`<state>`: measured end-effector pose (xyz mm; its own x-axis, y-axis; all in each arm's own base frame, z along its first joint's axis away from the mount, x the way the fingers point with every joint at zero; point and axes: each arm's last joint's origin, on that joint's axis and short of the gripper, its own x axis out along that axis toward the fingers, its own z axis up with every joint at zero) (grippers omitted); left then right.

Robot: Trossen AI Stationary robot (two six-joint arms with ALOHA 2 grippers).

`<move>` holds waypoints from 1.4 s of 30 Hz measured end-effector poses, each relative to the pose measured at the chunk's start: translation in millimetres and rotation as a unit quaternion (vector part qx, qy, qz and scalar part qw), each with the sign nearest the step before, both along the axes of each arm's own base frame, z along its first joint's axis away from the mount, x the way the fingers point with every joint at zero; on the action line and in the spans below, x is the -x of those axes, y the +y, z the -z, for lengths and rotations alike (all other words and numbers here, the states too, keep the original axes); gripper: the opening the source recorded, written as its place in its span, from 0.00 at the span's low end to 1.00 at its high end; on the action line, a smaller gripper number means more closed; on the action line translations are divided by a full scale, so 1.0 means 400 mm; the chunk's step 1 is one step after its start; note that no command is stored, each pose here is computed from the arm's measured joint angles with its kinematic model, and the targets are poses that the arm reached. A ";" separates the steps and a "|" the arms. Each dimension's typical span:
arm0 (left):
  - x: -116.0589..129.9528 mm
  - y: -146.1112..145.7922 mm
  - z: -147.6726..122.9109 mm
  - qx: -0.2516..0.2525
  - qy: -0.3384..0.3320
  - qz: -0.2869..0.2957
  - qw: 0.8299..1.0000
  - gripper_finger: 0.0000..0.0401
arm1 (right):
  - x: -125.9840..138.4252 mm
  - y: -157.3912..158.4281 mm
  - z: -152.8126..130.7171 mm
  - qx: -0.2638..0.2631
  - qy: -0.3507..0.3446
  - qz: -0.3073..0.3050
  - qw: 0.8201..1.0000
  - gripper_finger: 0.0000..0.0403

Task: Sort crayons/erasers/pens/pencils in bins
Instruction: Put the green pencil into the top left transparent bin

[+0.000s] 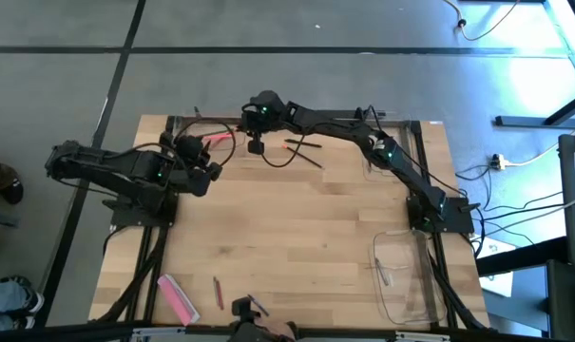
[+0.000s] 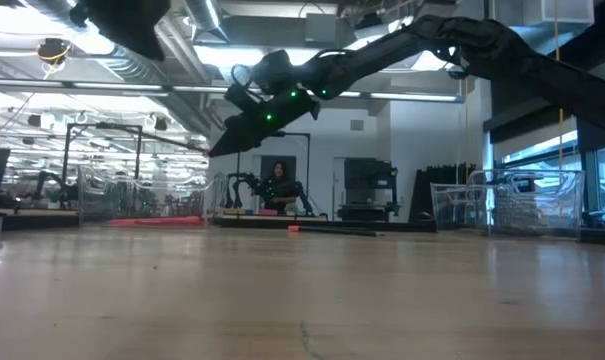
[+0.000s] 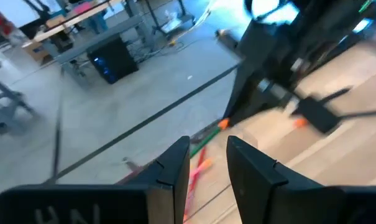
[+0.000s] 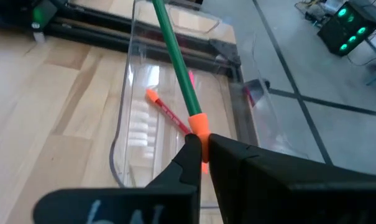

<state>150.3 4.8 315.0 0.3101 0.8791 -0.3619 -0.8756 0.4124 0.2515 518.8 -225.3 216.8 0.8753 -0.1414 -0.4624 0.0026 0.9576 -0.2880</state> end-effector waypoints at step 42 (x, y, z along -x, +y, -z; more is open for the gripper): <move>0.027 0.270 0.043 0.149 0.363 0.153 0.907 0.25 | -0.005 -0.002 -0.015 0.012 -0.026 0.001 1.000 0.05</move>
<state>139.5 112.8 297.6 0.1084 0.6223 -0.7753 -0.3576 0.7521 0.5537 520.8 -226.2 222.8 0.8981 -0.1528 -0.4124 0.0192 0.9504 -0.3104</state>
